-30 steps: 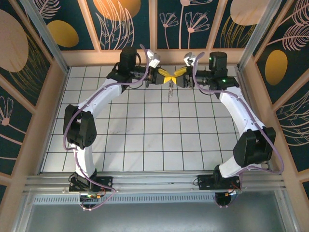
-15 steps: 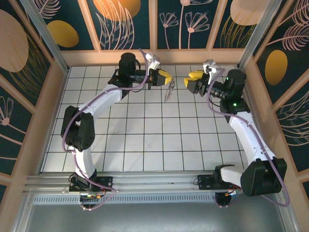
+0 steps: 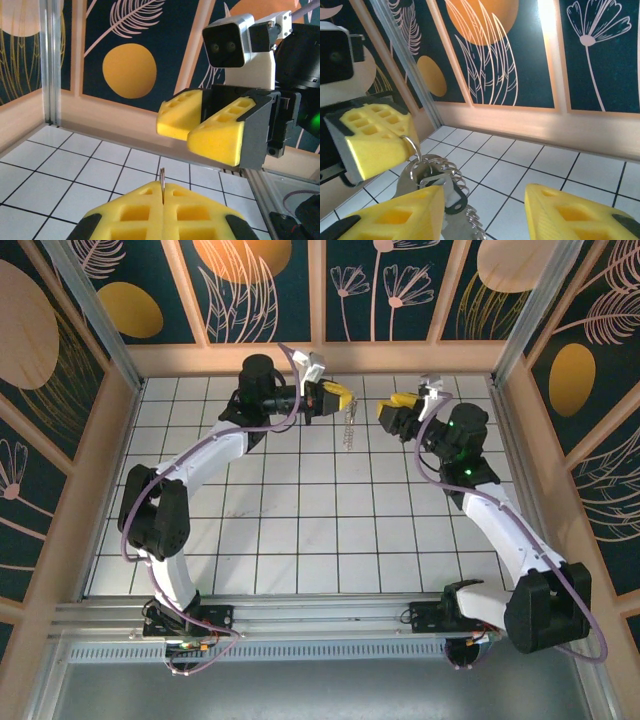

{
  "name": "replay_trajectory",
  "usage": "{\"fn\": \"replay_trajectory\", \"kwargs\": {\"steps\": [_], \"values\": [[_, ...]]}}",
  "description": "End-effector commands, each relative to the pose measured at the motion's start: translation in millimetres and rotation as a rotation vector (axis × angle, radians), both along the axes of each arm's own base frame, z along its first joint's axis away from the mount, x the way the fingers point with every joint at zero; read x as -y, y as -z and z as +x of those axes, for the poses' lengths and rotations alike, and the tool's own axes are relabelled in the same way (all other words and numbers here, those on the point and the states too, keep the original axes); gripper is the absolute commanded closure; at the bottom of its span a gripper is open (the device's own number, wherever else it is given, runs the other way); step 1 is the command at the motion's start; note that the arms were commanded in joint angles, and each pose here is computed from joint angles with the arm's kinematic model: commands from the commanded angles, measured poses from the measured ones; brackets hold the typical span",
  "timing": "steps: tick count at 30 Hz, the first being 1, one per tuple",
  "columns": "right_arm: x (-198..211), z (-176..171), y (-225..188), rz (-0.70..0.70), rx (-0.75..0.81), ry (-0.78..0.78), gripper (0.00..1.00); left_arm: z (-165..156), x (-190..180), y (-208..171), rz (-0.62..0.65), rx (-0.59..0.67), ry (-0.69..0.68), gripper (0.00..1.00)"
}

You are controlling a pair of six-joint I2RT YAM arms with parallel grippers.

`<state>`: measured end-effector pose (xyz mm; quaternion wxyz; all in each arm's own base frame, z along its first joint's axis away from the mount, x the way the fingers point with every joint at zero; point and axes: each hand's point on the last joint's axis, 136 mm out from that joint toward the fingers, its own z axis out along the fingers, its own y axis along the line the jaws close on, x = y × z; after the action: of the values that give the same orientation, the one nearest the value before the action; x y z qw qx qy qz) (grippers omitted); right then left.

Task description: Put the keys on the keyring

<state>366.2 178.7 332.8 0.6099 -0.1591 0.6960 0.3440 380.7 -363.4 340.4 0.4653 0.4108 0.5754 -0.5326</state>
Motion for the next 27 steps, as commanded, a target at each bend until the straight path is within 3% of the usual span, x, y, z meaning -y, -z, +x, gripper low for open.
{"fn": "replay_trajectory", "kwargs": {"steps": [1,13,27], "values": [[-1,12,16,0.03,-0.039,0.062,0.54,-4,-7,-29,-0.056,0.074,-0.037,1.0],[-5,13,61,0.037,-0.107,0.107,0.49,-4,-12,-20,-0.078,0.06,-0.08,1.0],[-3,-1,72,0.063,-0.095,0.107,0.5,-1,-14,-16,-0.094,0.058,-0.108,1.0]]}}
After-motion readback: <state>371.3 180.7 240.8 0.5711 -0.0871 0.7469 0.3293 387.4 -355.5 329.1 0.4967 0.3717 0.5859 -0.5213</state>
